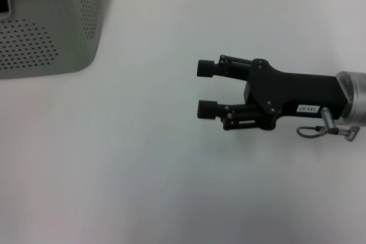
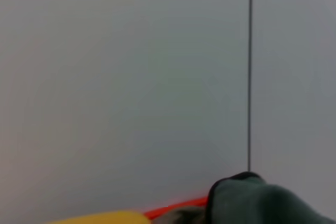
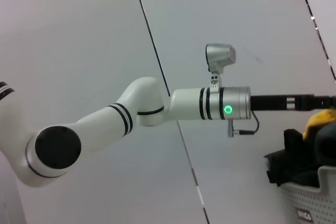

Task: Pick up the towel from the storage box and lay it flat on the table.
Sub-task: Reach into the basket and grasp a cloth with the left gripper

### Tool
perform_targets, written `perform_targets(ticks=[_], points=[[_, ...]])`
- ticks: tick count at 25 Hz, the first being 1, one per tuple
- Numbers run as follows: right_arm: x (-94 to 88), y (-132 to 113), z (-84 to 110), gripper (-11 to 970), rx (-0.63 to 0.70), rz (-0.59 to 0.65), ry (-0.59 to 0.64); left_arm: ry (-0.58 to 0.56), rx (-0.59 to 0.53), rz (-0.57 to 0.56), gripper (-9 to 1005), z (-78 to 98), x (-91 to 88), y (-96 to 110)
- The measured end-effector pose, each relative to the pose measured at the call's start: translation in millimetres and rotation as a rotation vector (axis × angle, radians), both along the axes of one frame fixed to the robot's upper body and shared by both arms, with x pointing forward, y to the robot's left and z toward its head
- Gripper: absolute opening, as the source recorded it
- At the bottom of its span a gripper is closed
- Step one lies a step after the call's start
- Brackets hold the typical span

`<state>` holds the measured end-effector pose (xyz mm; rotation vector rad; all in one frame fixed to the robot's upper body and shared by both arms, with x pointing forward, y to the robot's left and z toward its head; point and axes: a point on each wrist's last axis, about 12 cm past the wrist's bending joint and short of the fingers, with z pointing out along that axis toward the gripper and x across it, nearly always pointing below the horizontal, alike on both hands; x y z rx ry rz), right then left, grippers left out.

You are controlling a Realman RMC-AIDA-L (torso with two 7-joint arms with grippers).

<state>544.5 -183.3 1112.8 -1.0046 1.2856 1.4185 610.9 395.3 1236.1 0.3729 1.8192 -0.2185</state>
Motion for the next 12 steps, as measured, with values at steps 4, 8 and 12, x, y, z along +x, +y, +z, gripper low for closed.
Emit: perform_targets(ticks=[4, 8, 12], points=[[1.3, -0.8, 0.5, 848, 0.007, -0.016, -0.009, 0.019, 0.011, 0.026, 802, -6.2, 0.7, 1.8], [2.2, -0.4, -0.5, 847, 0.000, -0.026, -0.012, 0.054, 0.007, 0.038, 797, -17.0, 1.6, 3.1], [1.8, 1.2, -2.2, 847, -0.004, -0.029, -0.009, 0.076, -0.011, 0.044, 791, -27.3, 3.6, 1.9]])
